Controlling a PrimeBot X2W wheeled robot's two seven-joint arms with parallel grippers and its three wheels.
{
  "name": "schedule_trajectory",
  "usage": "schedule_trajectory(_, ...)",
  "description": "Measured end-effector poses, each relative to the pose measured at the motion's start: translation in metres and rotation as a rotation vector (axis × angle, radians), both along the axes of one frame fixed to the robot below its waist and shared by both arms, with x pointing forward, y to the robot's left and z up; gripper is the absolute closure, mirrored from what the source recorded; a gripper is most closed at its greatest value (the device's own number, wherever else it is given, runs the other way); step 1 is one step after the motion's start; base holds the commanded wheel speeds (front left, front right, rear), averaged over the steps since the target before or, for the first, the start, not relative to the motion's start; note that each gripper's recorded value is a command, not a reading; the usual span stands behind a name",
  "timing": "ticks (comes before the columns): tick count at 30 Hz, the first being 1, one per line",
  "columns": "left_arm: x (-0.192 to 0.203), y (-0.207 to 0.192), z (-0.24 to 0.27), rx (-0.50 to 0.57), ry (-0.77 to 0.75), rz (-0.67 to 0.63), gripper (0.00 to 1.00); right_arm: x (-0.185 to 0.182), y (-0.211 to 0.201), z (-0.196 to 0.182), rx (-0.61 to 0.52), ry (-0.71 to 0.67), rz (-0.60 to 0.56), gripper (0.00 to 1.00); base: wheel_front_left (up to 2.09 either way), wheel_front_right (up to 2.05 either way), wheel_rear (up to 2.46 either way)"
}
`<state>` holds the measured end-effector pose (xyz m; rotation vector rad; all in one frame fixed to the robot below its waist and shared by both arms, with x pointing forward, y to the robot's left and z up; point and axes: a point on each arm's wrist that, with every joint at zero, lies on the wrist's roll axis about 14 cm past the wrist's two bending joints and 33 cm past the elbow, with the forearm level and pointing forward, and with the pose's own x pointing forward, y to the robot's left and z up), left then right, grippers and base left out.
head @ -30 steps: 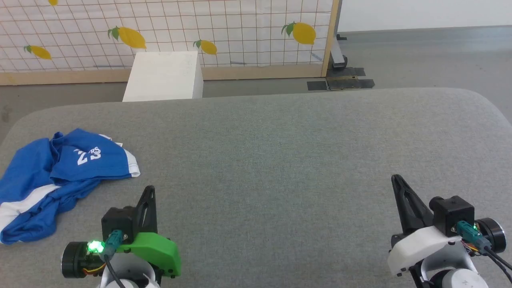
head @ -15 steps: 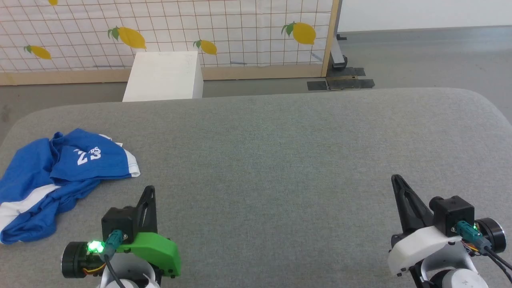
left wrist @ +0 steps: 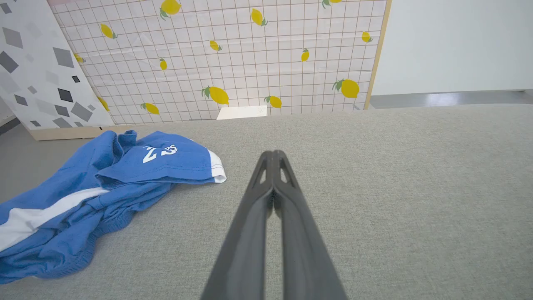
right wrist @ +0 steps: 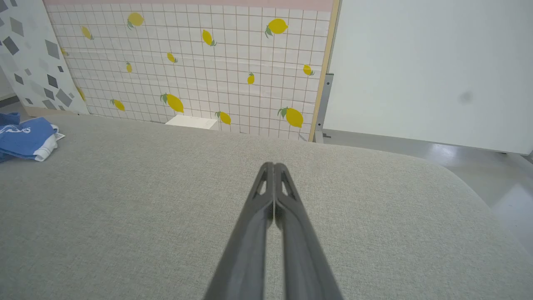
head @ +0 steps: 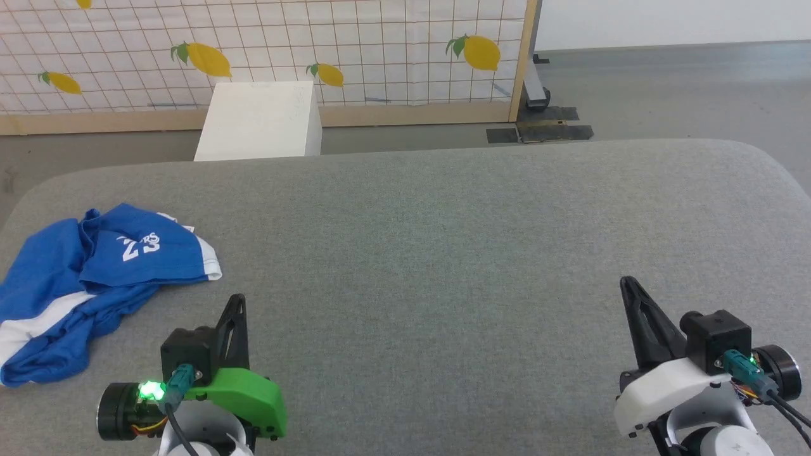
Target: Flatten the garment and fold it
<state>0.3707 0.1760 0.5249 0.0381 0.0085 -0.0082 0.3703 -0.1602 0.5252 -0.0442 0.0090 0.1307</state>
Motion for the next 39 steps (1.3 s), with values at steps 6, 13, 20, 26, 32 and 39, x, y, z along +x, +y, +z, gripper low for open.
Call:
schedule_trajectory(6,0.0,-0.001,0.0,-0.001,0.001,-0.004,0.0,0.0,0.0,0.0,0.001,0.0,0.0,0.0,0.0,0.0,0.0)
schedule_trajectory(13,0.0,-0.003,-0.001,-0.009,-0.003,-0.009,0.0,0.0,0.0,-0.002,0.017,0.0,0.0,0.0,0.0,0.0,0.0)
schedule_trajectory(20,-0.001,-0.002,-0.001,-0.018,-0.01,-0.006,0.0,0.0,0.001,-0.003,0.041,-0.002,0.004,0.0,0.0,0.0,0.0)
schedule_trajectory(26,-0.004,0.003,-0.001,-0.026,-0.016,0.006,0.0,0.002,0.006,-0.004,0.061,-0.003,0.016,0.0,0.0,0.0,0.0)
schedule_trajectory(32,-0.009,0.011,-0.002,-0.03,-0.021,0.026,0.0,0.005,0.014,-0.007,0.079,0.001,0.041,0.0,0.0,0.0,0.0)
schedule_trajectory(39,-0.017,0.024,-0.002,-0.039,-0.032,0.069,0.0,0.009,0.028,-0.011,0.1,0.007,0.081,0.0,0.0,0.0,0.0)
